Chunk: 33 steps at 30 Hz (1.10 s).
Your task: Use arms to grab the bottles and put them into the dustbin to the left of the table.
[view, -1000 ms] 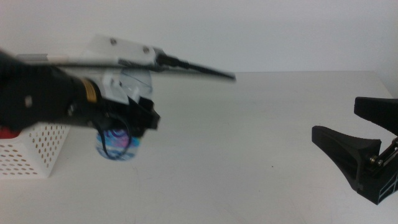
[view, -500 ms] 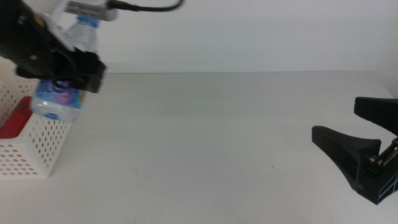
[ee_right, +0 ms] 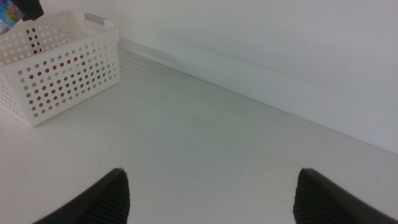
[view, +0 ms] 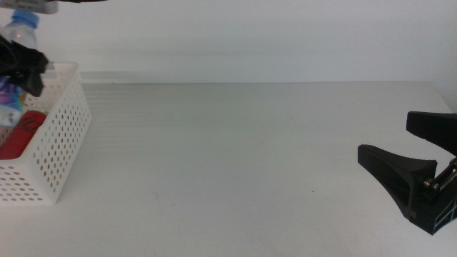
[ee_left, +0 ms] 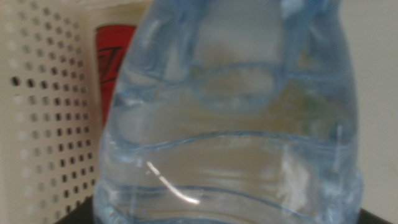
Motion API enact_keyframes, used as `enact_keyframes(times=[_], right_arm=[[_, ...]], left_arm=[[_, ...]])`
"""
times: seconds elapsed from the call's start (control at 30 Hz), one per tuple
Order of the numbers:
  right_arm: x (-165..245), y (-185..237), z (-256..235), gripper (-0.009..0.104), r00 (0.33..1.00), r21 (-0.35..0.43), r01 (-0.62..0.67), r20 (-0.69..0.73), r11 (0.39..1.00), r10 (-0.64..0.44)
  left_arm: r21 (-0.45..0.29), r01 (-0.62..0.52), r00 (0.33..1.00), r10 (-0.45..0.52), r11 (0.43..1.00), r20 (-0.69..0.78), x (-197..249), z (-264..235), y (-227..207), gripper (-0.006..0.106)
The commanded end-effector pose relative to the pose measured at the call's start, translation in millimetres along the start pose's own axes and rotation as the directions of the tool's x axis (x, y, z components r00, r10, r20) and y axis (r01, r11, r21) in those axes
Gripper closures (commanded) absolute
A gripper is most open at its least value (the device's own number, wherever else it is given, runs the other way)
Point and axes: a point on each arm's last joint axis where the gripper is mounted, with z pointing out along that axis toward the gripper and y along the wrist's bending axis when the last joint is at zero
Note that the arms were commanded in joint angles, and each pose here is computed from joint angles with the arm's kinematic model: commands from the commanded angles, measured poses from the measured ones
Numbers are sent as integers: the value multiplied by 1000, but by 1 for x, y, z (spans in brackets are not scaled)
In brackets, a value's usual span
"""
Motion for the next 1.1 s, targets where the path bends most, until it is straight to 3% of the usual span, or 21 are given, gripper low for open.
enact_keyframes(times=[0.0,0.47,0.9,1.07], right_arm=[[-17,0,-4,21,994,0,19,111,1000,-19],[-17,0,-4,21,994,0,19,111,1000,-19],[-17,0,-4,21,994,0,19,112,1000,-19],[-17,0,-4,21,994,0,19,112,1000,-19]], left_arm=[[-37,15,995,-11,999,101,-10,-21,15,105],[-64,-4,999,1,998,-45,-23,54,53,105],[-24,43,994,-45,999,-95,-20,99,63,105],[18,14,998,-13,1000,-68,-23,99,60,98]])
